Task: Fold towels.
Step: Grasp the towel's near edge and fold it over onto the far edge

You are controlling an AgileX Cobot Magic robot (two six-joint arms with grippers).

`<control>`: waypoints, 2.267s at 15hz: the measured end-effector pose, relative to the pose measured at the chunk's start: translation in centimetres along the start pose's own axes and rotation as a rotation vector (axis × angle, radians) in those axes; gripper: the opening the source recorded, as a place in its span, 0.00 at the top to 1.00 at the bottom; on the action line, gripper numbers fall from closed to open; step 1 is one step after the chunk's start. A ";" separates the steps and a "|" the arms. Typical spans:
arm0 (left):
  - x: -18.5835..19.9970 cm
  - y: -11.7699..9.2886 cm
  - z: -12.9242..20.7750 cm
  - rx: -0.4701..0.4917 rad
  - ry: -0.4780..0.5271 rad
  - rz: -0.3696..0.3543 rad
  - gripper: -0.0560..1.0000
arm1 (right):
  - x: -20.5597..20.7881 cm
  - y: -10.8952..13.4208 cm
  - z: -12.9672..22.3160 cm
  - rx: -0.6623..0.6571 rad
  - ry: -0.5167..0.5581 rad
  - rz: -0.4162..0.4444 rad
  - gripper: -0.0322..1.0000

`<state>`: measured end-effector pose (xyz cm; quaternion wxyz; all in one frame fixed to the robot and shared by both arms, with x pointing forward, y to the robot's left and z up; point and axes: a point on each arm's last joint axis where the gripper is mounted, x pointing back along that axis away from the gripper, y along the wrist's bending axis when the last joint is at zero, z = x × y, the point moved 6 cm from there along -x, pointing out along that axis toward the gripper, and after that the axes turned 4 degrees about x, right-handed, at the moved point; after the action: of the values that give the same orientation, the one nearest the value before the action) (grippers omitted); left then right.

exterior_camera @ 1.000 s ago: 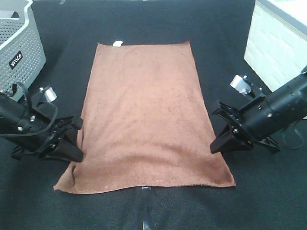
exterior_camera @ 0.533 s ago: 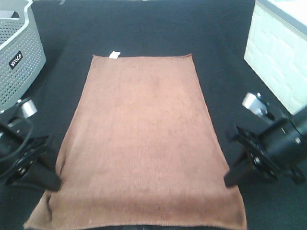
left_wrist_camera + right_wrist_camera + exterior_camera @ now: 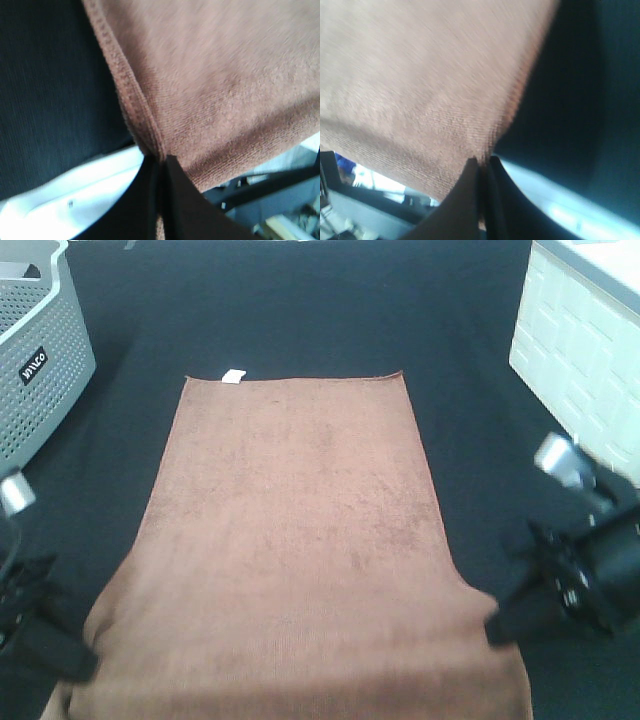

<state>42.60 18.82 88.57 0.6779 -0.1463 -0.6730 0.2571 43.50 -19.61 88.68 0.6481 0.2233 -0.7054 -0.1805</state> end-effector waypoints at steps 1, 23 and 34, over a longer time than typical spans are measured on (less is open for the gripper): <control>0.5 -0.6 -1.4 -0.011 -0.045 -0.005 0.94 | 0.6 0.5 -1.8 0.026 -0.037 -0.002 0.97; -3.1 -7.6 -38.1 -0.282 -0.607 -0.088 0.94 | -4.8 -3.4 -38.3 0.286 -0.437 0.199 0.97; -3.2 -7.2 -37.8 -0.309 -0.575 -0.124 0.08 | -4.7 -3.0 -36.5 0.264 -0.316 0.185 0.23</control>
<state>81.16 16.72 87.86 0.4443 -0.1275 -0.8755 0.1411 80.38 -18.27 86.58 0.5085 0.2095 -0.8331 -0.0588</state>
